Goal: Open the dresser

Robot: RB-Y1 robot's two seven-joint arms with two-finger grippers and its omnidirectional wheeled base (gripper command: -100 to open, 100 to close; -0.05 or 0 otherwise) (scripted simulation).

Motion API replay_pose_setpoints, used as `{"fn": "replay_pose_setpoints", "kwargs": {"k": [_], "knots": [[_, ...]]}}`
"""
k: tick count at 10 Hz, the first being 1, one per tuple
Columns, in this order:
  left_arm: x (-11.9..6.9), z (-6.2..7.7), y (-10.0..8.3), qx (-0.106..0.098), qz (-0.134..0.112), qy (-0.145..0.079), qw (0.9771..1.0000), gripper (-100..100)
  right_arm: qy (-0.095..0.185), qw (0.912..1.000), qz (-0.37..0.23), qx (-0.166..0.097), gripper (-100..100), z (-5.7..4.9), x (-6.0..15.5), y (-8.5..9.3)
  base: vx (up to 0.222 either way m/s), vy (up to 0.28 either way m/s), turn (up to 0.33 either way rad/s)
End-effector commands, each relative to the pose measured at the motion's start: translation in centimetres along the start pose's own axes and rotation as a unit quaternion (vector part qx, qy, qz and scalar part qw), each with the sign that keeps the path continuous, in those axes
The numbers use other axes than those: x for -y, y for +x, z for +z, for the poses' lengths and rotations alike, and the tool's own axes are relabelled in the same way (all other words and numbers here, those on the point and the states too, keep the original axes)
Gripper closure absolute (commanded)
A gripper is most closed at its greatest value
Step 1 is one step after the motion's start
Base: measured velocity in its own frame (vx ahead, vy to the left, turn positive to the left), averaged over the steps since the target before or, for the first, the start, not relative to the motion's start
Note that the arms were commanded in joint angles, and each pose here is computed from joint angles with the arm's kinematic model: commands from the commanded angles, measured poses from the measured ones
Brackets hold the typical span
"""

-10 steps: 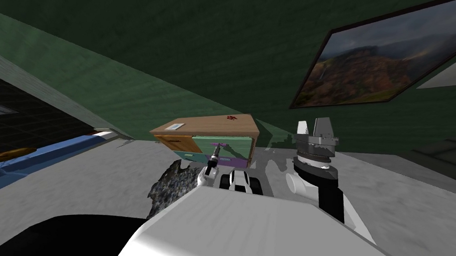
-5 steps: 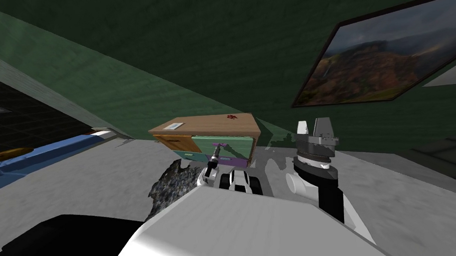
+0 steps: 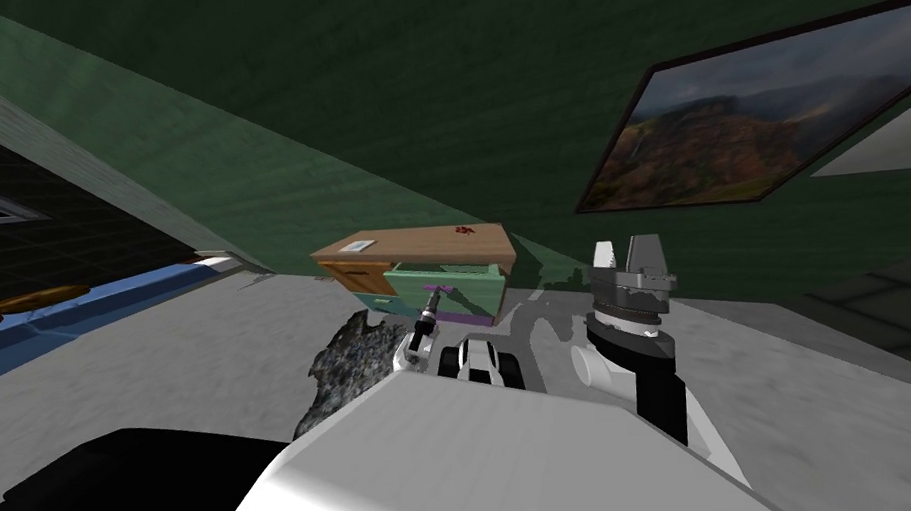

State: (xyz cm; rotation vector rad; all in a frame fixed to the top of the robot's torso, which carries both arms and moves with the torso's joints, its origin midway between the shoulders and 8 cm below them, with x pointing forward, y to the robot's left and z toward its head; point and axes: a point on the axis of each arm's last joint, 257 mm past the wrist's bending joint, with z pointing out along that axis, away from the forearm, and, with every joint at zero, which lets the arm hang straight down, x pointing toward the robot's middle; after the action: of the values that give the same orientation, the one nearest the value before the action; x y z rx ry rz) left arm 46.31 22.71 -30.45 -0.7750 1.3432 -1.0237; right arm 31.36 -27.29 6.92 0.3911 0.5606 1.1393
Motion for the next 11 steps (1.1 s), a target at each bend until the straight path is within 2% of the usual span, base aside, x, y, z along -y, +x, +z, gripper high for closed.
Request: {"fn": "replay_pose_setpoints", "kwargs": {"k": [1,3,4,5,6,7,8,9,10,11], "knots": [[-0.2,-0.3,0.0,-0.003,0.001,-0.004,1.0000,100,0.000,1.0000,0.000,0.000,0,0.0,0.0,0.0,-0.149,0.014,0.019],[-0.3,-0.5,0.0,-0.004,0.001,-0.006,1.0000,100,0.000,1.0000,0.000,0.000,0,0.0,0.0,0.0,-0.195,0.014,0.019],[0.2,-0.2,0.2,-0.004,-0.001,0.001,1.0000,100,0.000,1.0000,0.000,0.000,0,0.0,0.0,0.0,-0.098,0.002,-0.004],[-0.4,0.9,-0.6,-0.004,0.001,-0.001,1.0000,-100,0.000,1.0000,0.000,0.000,0,0.0,0.0,0.0,-0.090,-0.021,-0.064],[-0.7,1.3,-0.4,-0.007,0.001,-0.003,1.0000,-100,0.000,1.0000,0.000,0.000,0,0.0,0.0,0.0,-0.098,-0.020,-0.039],[-1.2,2.2,-1.5,-0.004,0.004,-0.004,1.0000,-100,0.000,1.0000,0.000,0.000,0,0.0,0.0,0.0,-0.114,-0.021,-0.076],[-1.4,2.9,-1.2,-0.007,0.004,-0.006,1.0000,-100,0.000,1.0000,0.000,0.000,0,0.0,0.0,0.0,-0.088,-0.016,-0.037],[-1.9,3.7,-2.4,-0.003,0.006,-0.008,0.9999,-100,0.000,1.0000,0.000,0.000,0,0.0,0.0,0.0,-0.102,-0.039,-0.068],[-1.9,4.6,-2.2,-0.006,0.006,-0.008,0.9999,-100,0.000,1.0000,0.000,0.000,0,0.0,0.0,0.0,-0.094,-0.023,-0.032],[-2.4,5.4,-3.5,-0.001,0.008,-0.011,0.9999,-100,0.000,1.0000,0.000,0.000,0,0.0,0.0,0.0,-0.109,-0.014,-0.061]]}}
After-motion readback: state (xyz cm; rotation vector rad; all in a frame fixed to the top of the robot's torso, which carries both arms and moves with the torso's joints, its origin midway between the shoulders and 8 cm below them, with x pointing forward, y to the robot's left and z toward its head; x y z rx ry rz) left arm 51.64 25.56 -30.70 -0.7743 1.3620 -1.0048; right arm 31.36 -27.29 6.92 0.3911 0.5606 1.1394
